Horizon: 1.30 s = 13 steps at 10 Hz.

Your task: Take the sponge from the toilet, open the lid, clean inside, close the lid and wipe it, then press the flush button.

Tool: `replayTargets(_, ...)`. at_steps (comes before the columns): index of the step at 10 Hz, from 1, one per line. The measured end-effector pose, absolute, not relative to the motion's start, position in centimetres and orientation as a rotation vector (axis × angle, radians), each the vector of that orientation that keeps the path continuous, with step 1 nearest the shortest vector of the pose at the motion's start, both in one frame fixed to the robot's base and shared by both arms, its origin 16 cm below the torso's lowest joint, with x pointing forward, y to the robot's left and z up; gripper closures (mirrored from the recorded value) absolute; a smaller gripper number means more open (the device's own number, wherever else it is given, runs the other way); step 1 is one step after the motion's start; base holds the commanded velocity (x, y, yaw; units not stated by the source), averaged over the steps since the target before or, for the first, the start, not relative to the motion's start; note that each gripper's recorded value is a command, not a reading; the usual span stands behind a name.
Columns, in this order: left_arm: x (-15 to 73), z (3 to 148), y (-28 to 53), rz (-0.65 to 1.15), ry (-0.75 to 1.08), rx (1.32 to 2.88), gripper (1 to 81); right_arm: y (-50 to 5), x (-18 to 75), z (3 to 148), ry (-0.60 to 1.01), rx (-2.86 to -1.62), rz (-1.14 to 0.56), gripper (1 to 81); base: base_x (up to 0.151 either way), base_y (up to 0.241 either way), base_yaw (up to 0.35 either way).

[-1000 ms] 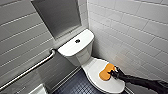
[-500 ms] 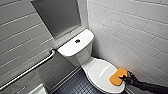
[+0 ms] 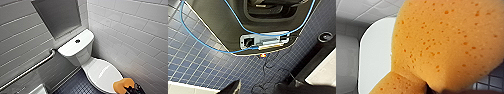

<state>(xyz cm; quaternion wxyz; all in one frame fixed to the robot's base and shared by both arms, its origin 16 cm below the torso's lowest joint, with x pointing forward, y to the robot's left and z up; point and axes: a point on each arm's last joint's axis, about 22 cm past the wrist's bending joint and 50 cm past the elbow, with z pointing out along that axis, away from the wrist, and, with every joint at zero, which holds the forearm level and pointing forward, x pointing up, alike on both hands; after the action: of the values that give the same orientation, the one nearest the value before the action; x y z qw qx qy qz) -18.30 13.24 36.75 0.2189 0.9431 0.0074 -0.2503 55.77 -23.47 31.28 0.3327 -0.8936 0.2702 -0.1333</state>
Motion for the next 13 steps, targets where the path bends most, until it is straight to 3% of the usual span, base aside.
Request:
replayTargets(4,-15.9,35.8,12.4,-0.639,0.015,2.604,1.0,-29.1,38.1,31.6,0.776,-2.435,-0.034,81.1,0.0,0.0,0.0)
replayTargets(8,-15.7,35.7,12.0,-0.627,-0.01,2.598,1.0,-29.1,32.6,38.3,0.733,-2.375,0.081,81.1,0.0,0.0,0.0)
replayTargets(11,-15.5,35.7,11.4,-0.622,-0.009,2.592,1.0,-27.6,37.4,42.7,0.639,-2.313,0.026,81.1,0.0,0.0,0.0)
replayTargets(13,-15.5,35.7,11.3,-0.621,-0.01,2.59,1.0,-22.6,42.5,43.6,0.515,-2.256,0.022,81.1,0.0,0.0,0.0)
